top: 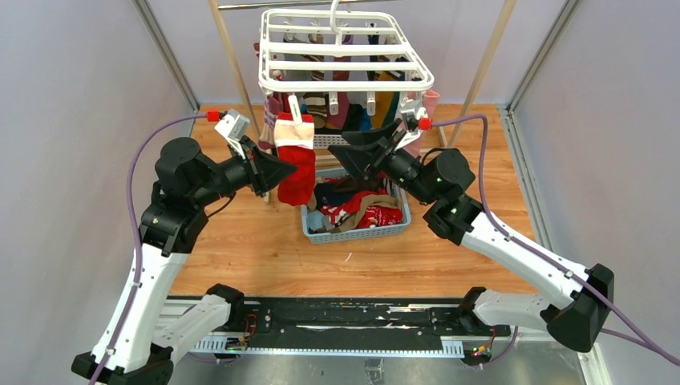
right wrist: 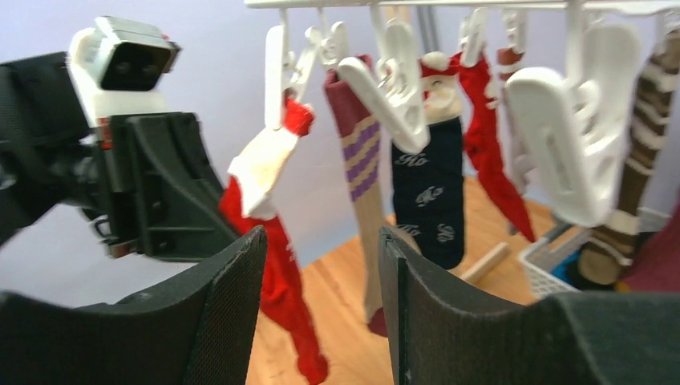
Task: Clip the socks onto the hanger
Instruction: Open the clamp at the hanger.
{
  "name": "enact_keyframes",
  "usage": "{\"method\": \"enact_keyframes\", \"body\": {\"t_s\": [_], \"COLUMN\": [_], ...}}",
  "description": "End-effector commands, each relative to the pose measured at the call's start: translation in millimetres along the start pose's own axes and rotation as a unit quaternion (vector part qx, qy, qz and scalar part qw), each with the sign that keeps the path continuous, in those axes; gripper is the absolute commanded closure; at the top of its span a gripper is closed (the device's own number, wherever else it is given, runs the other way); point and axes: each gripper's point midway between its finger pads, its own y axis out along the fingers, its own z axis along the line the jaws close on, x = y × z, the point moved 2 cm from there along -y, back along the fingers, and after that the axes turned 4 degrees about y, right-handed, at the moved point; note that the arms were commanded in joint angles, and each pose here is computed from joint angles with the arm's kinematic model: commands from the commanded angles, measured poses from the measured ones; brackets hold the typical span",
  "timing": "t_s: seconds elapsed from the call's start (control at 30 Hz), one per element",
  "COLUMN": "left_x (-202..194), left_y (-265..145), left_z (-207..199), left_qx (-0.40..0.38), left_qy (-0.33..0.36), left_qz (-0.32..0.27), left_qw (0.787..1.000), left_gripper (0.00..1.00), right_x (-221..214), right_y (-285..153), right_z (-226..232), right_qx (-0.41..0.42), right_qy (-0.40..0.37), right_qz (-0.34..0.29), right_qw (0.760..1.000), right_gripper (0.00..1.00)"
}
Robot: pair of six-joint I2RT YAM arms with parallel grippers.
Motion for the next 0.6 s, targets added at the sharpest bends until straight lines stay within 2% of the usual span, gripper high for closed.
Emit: {"method": "enact_keyframes", "body": {"t_s": [0.0, 0.13, 0.37, 0.57], "left_x": [9.9, 10.0, 11.3, 11.2], "left_y": [-4.9, -7.3, -8.6, -9.3], "left_z": [-6.5, -8.7, -11.4, -12.5], "left_qx": [-0.004, -0.005, -0.01, -0.012], "left_qy": [0.007, 0.007, 0.007, 0.008], "left_qz": [-0.009, -0.008, -0.006, -0.005], "left_qw": [1.0, 1.0, 1.0, 1.0], "left_gripper": [1.0, 1.0, 1.0, 1.0], "right_x": [9.5, 15.7, 26.8, 37.7], "right_y": [12.3, 22.9, 33.9, 34.7], "right_z": [-13.1, -21.7, -23.1, -26.0], "right_qx": [-0.047, -0.095, -0.152, -0.186], "right_qy": [-0.079, -0.137, -0.209, -0.229], "right_qz": [-0.006, -0.027, -0.063, -0.094], "right_qw": [0.996, 0.986, 0.964, 0.951], "right_gripper": [0.48, 0.55, 0.57, 0.59]}}
